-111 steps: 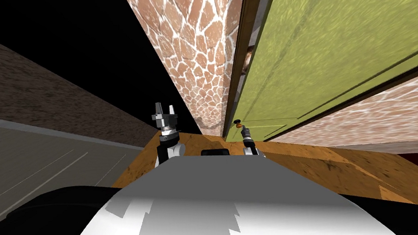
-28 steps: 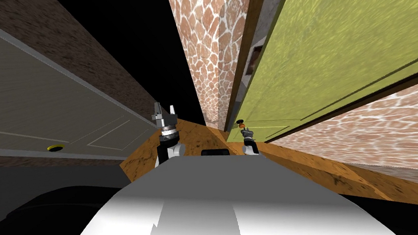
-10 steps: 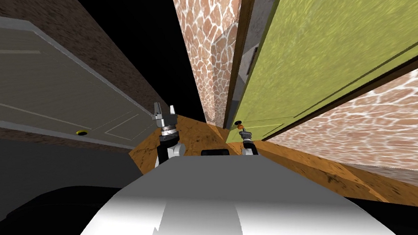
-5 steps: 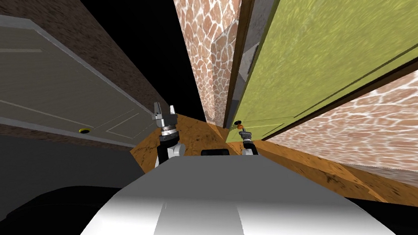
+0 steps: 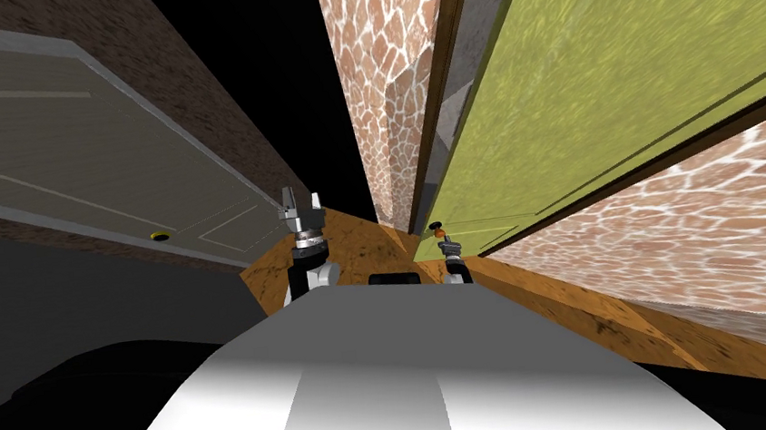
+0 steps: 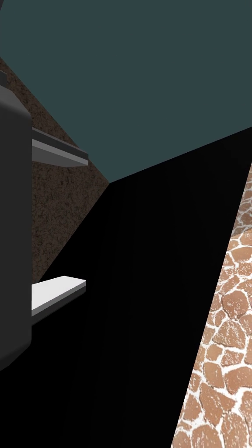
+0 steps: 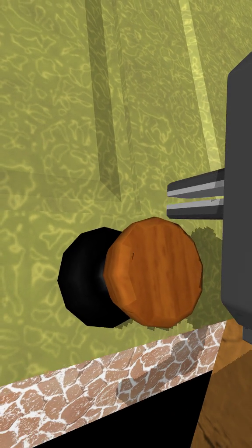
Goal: Pull the door open
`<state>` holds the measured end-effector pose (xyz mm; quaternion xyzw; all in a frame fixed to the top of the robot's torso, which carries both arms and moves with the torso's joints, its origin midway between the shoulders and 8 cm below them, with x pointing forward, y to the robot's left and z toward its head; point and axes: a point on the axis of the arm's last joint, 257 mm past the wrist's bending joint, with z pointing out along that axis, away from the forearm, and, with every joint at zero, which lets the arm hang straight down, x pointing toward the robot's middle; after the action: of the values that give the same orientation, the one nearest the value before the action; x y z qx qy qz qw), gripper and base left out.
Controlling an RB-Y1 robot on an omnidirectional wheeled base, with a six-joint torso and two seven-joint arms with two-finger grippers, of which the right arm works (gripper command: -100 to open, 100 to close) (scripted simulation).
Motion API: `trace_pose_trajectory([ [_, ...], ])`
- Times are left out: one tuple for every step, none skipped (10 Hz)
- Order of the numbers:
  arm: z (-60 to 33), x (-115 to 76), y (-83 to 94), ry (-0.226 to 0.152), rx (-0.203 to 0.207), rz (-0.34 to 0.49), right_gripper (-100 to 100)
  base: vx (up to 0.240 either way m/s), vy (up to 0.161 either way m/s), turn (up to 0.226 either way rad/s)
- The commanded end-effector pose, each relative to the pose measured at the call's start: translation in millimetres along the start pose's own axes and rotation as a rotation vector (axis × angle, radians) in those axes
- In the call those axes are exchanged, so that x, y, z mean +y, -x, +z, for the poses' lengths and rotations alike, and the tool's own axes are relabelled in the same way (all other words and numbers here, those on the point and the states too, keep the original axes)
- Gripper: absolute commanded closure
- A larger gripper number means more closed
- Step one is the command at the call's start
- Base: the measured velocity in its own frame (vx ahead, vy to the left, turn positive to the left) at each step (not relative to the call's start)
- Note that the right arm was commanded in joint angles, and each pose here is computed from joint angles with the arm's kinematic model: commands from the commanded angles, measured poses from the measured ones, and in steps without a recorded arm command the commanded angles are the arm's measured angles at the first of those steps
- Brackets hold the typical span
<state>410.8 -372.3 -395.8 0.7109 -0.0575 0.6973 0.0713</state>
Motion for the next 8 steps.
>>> trace_pose_trajectory([
  [8.1, 3.6, -1.6, 0.006, -0.011, 0.011, -100, 0.011, 0.009, -0.051],
  [13.4, 5.8, -2.7, 0.009, -0.017, 0.018, -100, 0.039, 0.064, -0.025],
  [19.3, 8.3, -4.1, 0.013, -0.025, 0.027, -100, 0.072, 0.101, 0.006],
  [9.0, 20.1, 3.4, 0.032, -0.041, 0.010, -100, 0.041, 0.024, -0.039],
  [9.0, 20.1, 3.4, 0.032, -0.041, 0.010, 100, 0.000, -0.023, 0.013],
  [9.0, 20.1, 3.4, 0.032, -0.041, 0.010, 100, -0.013, -0.011, 0.017],
  [9.0, 20.1, 3.4, 0.032, -0.041, 0.010, 100, -0.011, -0.008, -0.009],
  [9.0, 20.1, 3.4, 0.032, -0.041, 0.010, 100, -0.007, -0.005, 0.002],
])
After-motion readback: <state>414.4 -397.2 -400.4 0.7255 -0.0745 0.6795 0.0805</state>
